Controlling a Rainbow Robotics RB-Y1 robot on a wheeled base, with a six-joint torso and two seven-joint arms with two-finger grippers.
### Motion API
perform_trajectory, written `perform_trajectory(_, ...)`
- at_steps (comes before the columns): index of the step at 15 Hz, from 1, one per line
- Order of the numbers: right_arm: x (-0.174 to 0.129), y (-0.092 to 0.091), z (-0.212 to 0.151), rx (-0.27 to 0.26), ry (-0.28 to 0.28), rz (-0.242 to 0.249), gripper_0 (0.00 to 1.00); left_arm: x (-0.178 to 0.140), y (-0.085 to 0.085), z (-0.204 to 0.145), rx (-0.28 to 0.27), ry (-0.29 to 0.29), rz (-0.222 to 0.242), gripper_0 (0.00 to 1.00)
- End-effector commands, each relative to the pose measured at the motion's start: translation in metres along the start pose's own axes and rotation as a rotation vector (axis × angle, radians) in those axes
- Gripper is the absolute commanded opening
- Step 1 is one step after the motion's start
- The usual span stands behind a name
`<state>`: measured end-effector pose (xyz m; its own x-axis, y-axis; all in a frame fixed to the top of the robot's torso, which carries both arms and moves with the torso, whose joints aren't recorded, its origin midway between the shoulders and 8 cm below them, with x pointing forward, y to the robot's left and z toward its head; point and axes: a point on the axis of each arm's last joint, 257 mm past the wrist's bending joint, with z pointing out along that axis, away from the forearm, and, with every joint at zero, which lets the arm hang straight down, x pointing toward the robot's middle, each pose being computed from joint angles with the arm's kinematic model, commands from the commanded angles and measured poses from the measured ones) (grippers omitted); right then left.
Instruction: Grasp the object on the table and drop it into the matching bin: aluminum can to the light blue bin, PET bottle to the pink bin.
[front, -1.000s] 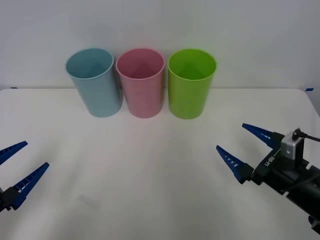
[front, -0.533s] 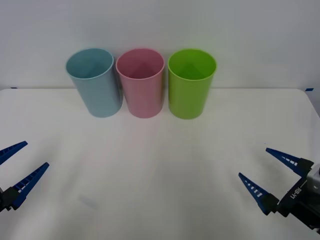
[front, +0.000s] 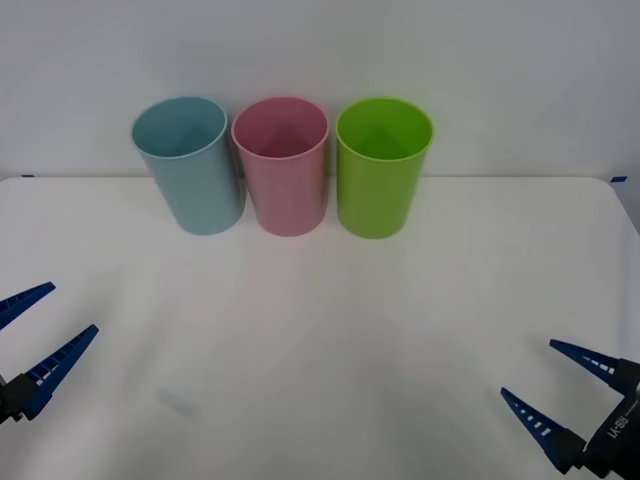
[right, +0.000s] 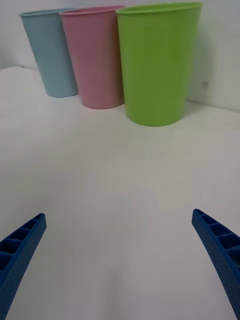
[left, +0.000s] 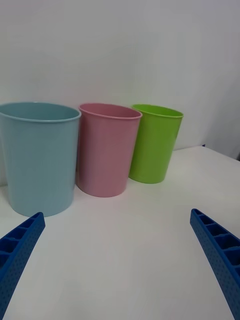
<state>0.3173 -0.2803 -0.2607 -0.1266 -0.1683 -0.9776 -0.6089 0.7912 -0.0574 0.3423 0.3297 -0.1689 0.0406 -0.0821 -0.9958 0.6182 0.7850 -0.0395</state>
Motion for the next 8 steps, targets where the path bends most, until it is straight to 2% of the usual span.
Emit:
perform_trajectory(1,0.012,0.002,-0.005,-0.016,0.022,0.020,1.00,0.000,0.000,0.000,0.000,0.000,0.000,1.00)
perform_trajectory(3,0.027,0.007,-0.007,-0.036,0.053,0.026,1.00,0.000,0.000,0.000,0.000,0.000,0.000,1.00)
perform_trajectory(8,0.027,0.007,-0.007,-0.036,0.053,0.026,1.00,0.000,0.000,0.000,0.000,0.000,0.000,1.00)
